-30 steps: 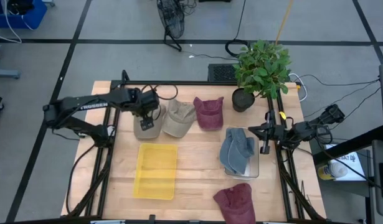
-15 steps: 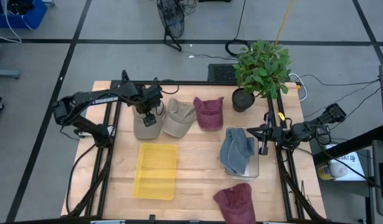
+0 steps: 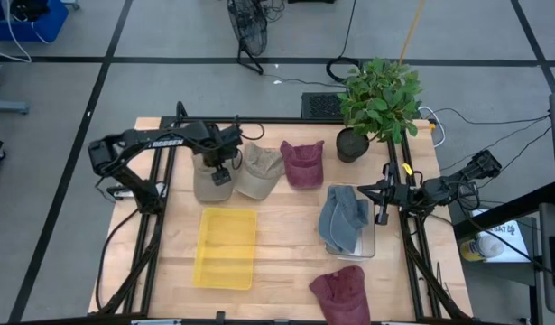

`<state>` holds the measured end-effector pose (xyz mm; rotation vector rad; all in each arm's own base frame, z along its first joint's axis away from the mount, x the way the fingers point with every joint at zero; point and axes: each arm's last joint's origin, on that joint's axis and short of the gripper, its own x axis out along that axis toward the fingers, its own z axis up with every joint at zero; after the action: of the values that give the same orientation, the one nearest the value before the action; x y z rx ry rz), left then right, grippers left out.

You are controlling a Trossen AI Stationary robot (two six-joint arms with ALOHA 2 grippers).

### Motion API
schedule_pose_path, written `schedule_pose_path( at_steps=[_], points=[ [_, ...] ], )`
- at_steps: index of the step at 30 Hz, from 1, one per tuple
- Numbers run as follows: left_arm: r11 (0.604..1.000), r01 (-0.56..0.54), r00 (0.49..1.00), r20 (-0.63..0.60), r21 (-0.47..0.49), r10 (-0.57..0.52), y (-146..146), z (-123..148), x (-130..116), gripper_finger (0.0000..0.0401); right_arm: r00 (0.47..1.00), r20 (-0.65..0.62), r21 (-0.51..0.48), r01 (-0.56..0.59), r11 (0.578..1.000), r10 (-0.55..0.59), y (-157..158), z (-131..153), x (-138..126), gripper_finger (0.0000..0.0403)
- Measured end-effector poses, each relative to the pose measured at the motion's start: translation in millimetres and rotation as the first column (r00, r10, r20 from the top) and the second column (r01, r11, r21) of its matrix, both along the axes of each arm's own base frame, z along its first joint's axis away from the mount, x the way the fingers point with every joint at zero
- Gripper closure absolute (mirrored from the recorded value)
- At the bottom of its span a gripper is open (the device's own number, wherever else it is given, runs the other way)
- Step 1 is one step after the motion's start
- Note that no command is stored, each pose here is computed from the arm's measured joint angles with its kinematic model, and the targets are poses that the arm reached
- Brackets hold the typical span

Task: Pick & Place hat
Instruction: Put the left brown cap into the yellow bin

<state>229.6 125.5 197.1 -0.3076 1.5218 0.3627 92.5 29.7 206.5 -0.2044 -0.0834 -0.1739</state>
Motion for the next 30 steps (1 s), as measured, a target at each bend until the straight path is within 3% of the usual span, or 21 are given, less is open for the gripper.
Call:
schedule_pose_path(
  at_steps=[10, 13, 17, 24, 30],
  points=[
    [1.000, -0.030, 0.998, -0.053, -0.006, 0.030, 6, -22, 9, 0.0092, 1.000, -0.001, -0.027, 0.003, 1.000, -0.003, 0, 0, 0, 0.0403],
    [1.000, -0.027, 0.997, -0.070, -0.008, 0.027, 6, -24, 9, 0.0111, 1.000, -0.001, -0.026, 0.003, 1.000, -0.003, 0, 0, 0, 0.0403],
    [0.999, -0.031, 0.997, -0.069, -0.008, 0.030, 7, -23, 8, 0.0189, 1.000, -0.001, -0.026, 0.003, 1.000, -0.003, 0, 0, 0, 0.0403],
    [0.999, -0.051, 0.995, -0.088, -0.008, 0.051, 11, -23, 4, 0.0380, 1.000, 0.003, -0.024, 0.004, 1.000, -0.004, 0, 1, 0, 0.0403],
    [0.999, -0.037, 0.991, -0.130, 0.030, 0.040, 8, -13, 1, 0.0391, 1.000, 0.006, -0.027, 0.005, 1.000, -0.004, 0, 1, 0, 0.0403]
  ],
)
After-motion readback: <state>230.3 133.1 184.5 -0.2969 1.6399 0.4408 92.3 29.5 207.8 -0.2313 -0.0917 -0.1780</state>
